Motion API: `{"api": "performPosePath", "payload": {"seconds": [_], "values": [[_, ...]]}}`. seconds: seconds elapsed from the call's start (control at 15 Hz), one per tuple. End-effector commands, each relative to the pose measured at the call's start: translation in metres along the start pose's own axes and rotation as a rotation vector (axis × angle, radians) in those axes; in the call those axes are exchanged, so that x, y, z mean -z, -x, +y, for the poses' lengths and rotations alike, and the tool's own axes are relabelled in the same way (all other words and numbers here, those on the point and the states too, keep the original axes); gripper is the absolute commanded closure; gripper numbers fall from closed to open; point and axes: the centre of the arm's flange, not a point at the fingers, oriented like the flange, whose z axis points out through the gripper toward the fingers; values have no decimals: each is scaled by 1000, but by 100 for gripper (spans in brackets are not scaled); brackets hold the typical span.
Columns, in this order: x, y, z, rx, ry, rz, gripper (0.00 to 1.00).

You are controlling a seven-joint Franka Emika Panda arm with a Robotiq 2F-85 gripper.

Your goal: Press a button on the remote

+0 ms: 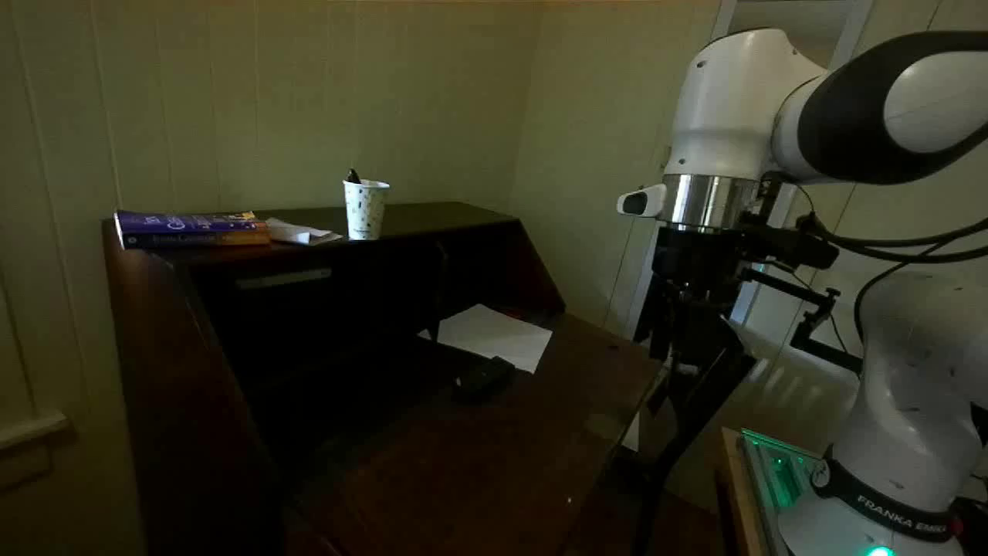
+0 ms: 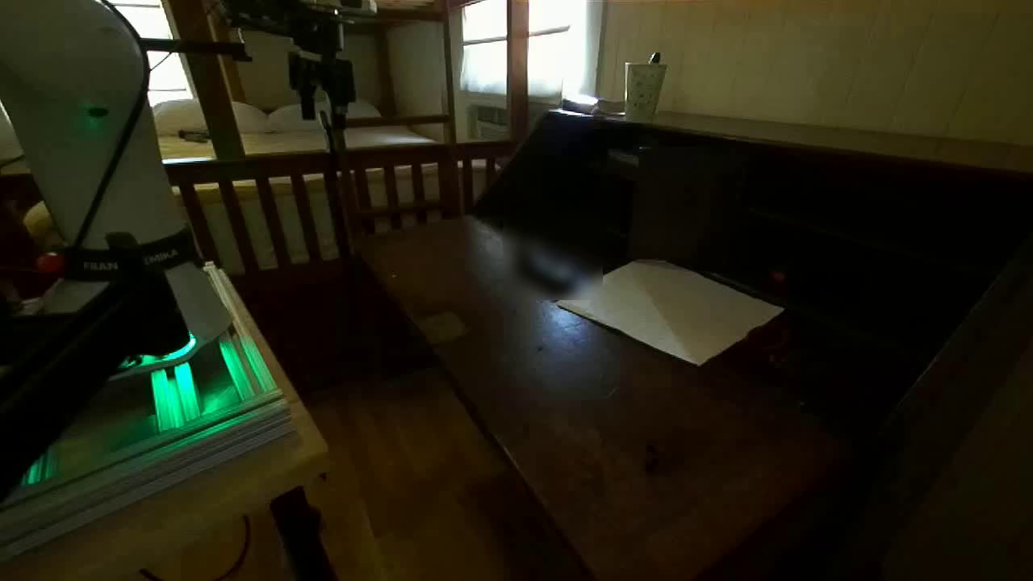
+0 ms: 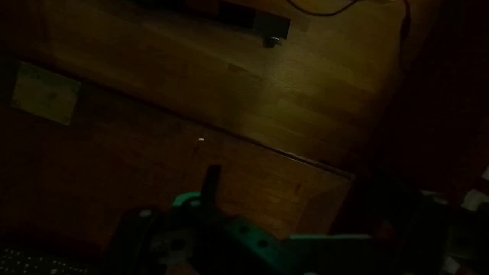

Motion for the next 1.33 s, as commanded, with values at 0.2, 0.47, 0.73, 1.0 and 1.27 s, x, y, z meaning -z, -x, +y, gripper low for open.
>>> {"api": "performPosePath", "payload": {"seconds": [0.2, 0.47, 0.73, 1.0, 1.27], "values": [[0, 0, 0, 0, 0, 0, 0], [5, -23, 18, -94, -39, 28, 0], [23, -70, 80, -305, -99, 96, 0], [27, -116, 137, -505, -90, 237, 0], [2, -162, 182, -661, -31, 388, 0]]}}
